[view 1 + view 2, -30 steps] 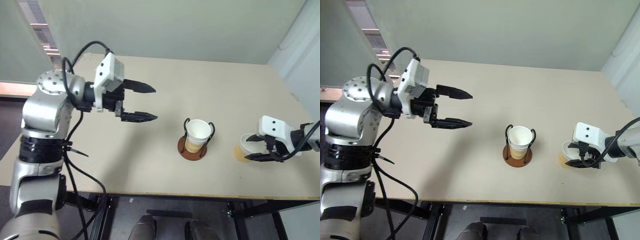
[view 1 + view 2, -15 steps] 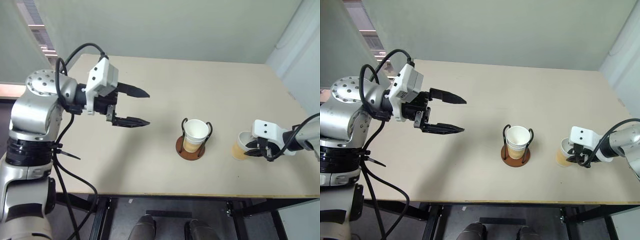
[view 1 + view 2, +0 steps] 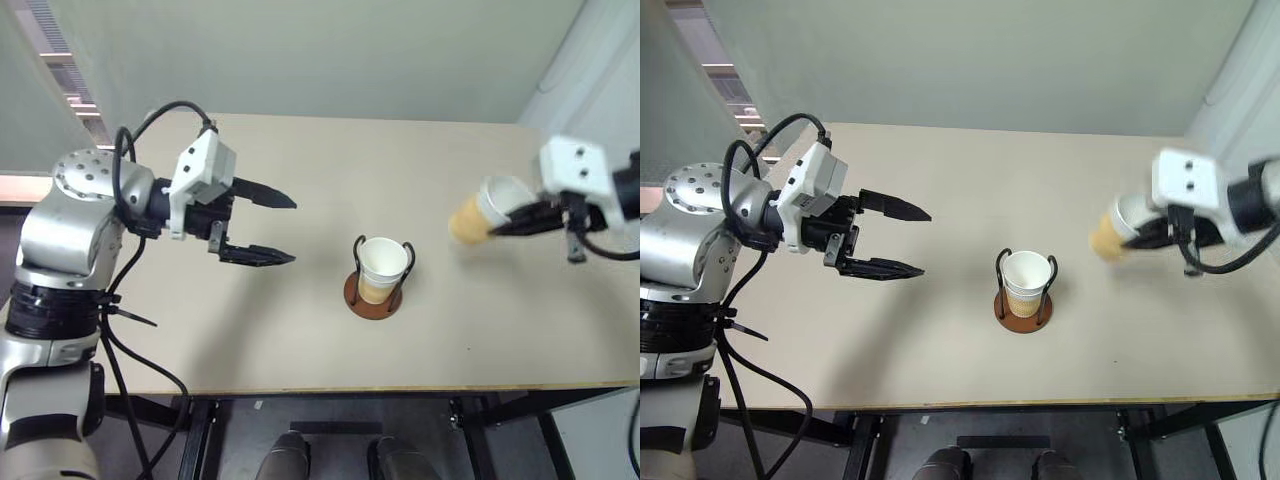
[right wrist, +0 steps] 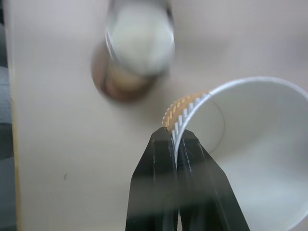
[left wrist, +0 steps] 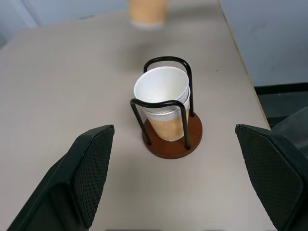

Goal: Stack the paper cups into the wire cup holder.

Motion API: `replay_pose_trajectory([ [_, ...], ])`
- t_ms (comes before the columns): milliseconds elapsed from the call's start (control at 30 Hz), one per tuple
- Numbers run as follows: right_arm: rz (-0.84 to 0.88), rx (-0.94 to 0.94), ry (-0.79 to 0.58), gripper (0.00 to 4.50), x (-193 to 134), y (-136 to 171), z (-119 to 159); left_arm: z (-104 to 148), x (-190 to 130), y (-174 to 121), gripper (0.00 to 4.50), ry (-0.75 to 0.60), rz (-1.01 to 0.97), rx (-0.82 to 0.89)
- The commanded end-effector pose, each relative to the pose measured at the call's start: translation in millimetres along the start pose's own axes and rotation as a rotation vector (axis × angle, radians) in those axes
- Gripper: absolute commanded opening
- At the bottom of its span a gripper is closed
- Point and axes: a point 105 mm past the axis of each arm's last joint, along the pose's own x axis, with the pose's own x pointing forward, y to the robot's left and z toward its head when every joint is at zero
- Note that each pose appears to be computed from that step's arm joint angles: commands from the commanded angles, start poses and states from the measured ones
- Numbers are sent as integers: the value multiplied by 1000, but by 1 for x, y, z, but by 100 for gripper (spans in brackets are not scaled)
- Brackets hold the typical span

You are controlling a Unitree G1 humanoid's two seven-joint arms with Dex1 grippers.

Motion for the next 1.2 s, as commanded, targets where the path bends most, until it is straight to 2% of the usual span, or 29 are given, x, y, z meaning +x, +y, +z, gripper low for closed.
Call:
replay_pose_trajectory([
  [33, 112, -90, -27, 5, 17, 5, 20, 12, -1, -2, 436, -8, -18, 48],
  [167, 163, -163, -61, 5, 35, 2, 37, 14, -5, -2, 436, -1, -13, 60],
  [300, 202, -216, -74, 5, 54, 0, 42, 15, -10, 1, 436, 12, 18, 61],
  [900, 280, -340, 4, 5, 84, 4, 24, 14, -10, 1, 436, 15, 49, 58],
  [1000, 277, -327, -18, 61, 85, 2, 30, 14, -9, 1, 436, 18, 46, 61],
  [1067, 261, -280, -56, 125, 81, -2, 36, 13, -9, 1, 436, 24, 45, 63],
  [1200, 169, -49, -162, 264, 63, -19, 37, 10, -11, 2, 436, 40, 57, 61],
])
